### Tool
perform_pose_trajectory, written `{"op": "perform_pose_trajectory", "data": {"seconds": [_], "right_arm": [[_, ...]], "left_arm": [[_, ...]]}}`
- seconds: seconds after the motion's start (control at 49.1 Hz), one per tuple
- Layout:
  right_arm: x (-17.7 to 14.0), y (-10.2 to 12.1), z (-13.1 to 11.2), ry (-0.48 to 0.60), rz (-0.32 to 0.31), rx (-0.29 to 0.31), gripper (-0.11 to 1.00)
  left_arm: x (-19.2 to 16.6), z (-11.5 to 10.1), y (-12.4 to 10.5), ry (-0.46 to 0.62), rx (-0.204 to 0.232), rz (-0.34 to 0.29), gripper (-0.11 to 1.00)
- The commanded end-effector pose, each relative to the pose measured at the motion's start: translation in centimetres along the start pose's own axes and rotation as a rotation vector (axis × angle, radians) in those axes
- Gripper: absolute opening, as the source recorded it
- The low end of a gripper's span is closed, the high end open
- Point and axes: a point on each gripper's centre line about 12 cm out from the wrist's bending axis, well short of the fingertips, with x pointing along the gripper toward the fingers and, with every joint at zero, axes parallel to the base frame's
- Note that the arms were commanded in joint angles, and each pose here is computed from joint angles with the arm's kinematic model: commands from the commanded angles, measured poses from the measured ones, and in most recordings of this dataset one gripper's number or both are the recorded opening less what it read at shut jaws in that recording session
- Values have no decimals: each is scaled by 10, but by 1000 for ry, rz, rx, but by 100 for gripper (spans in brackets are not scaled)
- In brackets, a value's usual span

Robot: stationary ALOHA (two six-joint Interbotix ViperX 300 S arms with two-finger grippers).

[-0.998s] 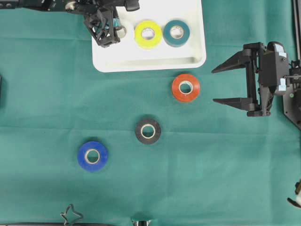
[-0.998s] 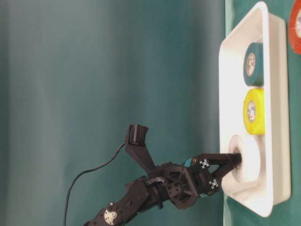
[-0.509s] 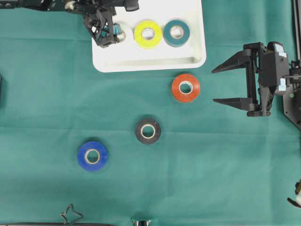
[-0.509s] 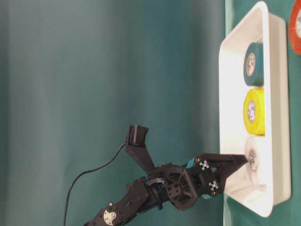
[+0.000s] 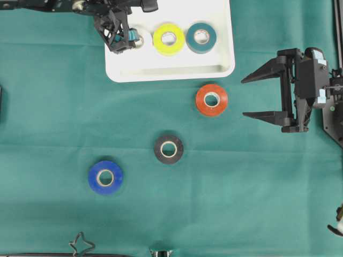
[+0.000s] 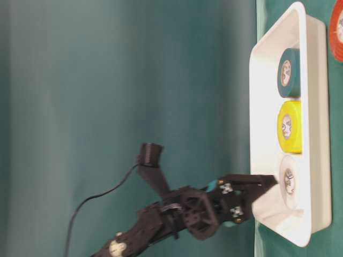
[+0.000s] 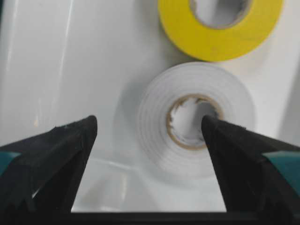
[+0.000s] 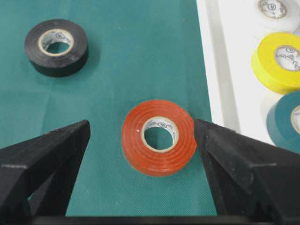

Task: Pick up the tape from a random location and place it into the white case.
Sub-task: 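Open the left gripper and withdraw it from the tray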

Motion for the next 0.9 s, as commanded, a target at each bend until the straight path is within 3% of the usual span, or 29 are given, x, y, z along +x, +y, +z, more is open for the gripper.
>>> {"op": "perform_pose_trajectory", "data": {"seconds": [0.0, 0.326, 0.57, 0.733, 0.876], "right_arm": [[0, 0, 12, -32, 2, 3, 88], [0, 1, 14, -37, 2, 5, 88], [0, 1, 16, -41, 2, 5, 88], [0, 1, 18, -40, 0, 3, 88], [0, 1, 20, -42, 0, 3, 88]], "left_arm": [[-30, 16, 2, -71, 0, 11, 100], [-87, 28, 4, -108, 1, 17, 100], [-93, 24, 1, -110, 3, 14, 100], [-93, 26, -22, -115, 47, -21, 100], [-94, 29, -59, -122, 105, -77, 100]]}}
